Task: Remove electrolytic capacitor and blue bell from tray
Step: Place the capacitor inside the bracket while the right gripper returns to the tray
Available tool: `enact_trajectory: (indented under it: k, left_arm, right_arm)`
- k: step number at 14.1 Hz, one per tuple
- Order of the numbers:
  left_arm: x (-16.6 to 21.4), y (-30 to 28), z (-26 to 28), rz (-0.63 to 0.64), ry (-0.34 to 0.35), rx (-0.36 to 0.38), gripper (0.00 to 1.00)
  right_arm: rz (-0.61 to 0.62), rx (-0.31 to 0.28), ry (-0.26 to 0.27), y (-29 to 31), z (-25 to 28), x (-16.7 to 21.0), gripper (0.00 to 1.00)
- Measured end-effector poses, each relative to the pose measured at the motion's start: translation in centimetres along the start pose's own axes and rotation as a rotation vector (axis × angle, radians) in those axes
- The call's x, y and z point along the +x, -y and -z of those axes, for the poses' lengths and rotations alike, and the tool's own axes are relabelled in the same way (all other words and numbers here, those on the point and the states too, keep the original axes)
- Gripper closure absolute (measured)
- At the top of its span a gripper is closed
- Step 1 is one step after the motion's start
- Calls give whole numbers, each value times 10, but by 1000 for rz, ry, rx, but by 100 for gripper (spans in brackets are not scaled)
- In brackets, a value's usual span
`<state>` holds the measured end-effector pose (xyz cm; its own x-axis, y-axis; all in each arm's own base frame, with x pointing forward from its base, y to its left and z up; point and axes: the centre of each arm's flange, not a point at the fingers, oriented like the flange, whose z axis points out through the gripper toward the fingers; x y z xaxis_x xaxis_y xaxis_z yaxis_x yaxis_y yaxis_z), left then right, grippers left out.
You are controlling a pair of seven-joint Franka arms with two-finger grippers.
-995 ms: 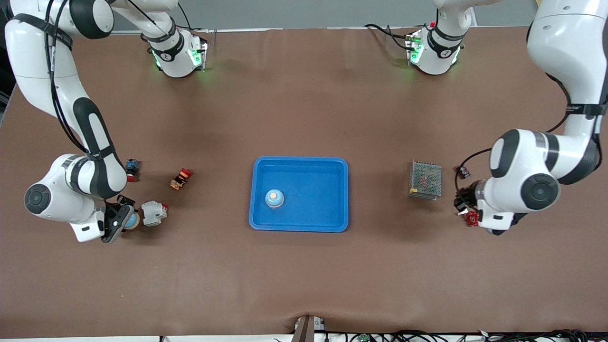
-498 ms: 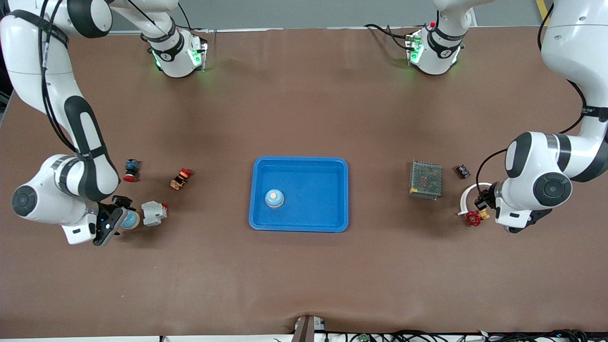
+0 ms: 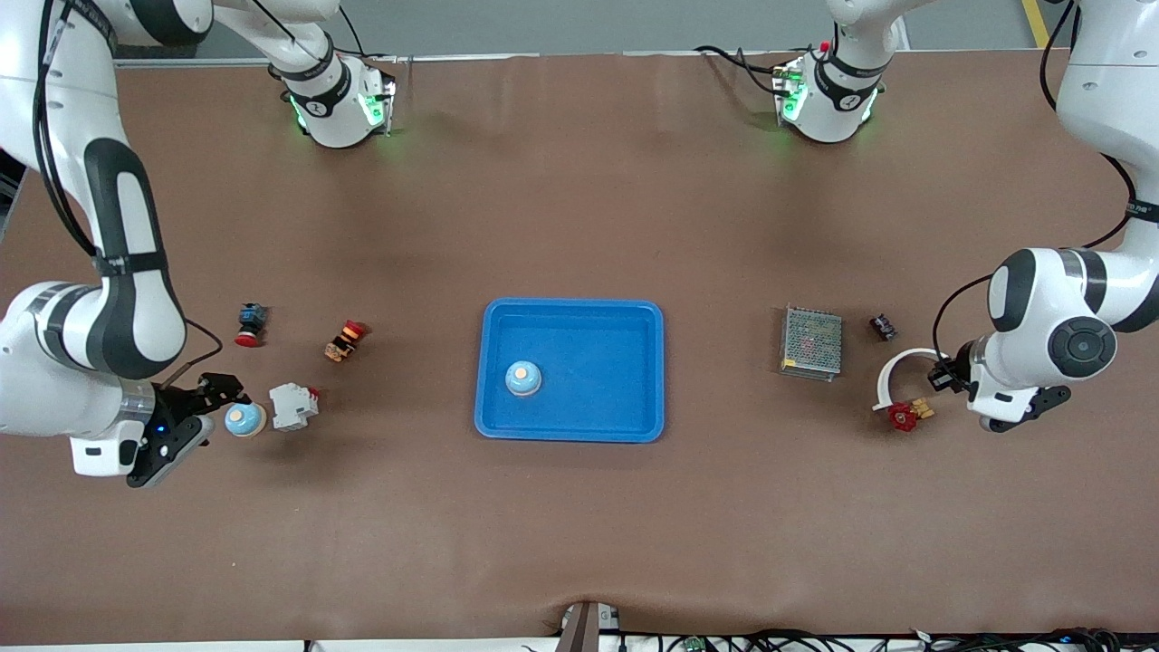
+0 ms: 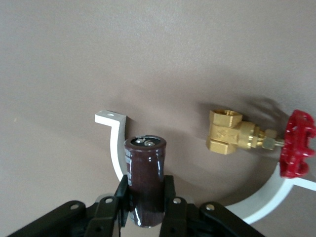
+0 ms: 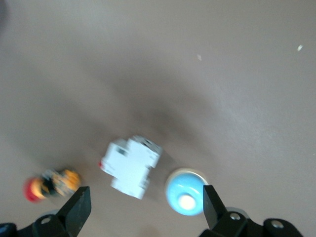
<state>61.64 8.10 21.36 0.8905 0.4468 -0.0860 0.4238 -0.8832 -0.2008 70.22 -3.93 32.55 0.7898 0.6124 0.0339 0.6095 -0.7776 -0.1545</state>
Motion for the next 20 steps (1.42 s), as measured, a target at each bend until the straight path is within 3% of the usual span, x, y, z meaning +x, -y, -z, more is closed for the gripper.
enact_trajectory:
  k: [5, 10, 11, 14, 15, 16, 19, 20]
  left_arm:
    - [-6, 1, -26, -5, 1, -31, 70]
    - [-5, 0, -27, -6, -4, -36, 70]
    - [-5, 0, -27, -7, -3, -37, 65]
    - [-6, -6, -25, -11, -8, -47, 37]
    - [-7, -11, -22, -10, -11, -54, 37]
    - [-8, -16, -19, -10, -15, -60, 33]
    - [-7, -27, -8, -8, -31, -75, 2]
    - [-7, -30, -4, -11, -38, -80, 0]
  right_arm:
    - [-273, -17, -31, 104, 41, 67, 0]
    - [-566, -14, -42, 212, 41, 120, 0]
    - [-625, -13, -49, 225, 40, 126, 0]
    - [-740, -9, -103, 267, 38, 147, 0]
    - [-765, -5, -116, 285, 36, 154, 0]
    - [-779, -2, -127, 301, 32, 160, 0]
    - [-795, 1, -139, 332, 4, 174, 0]
    - [-802, 1, -138, 337, -10, 177, 0]
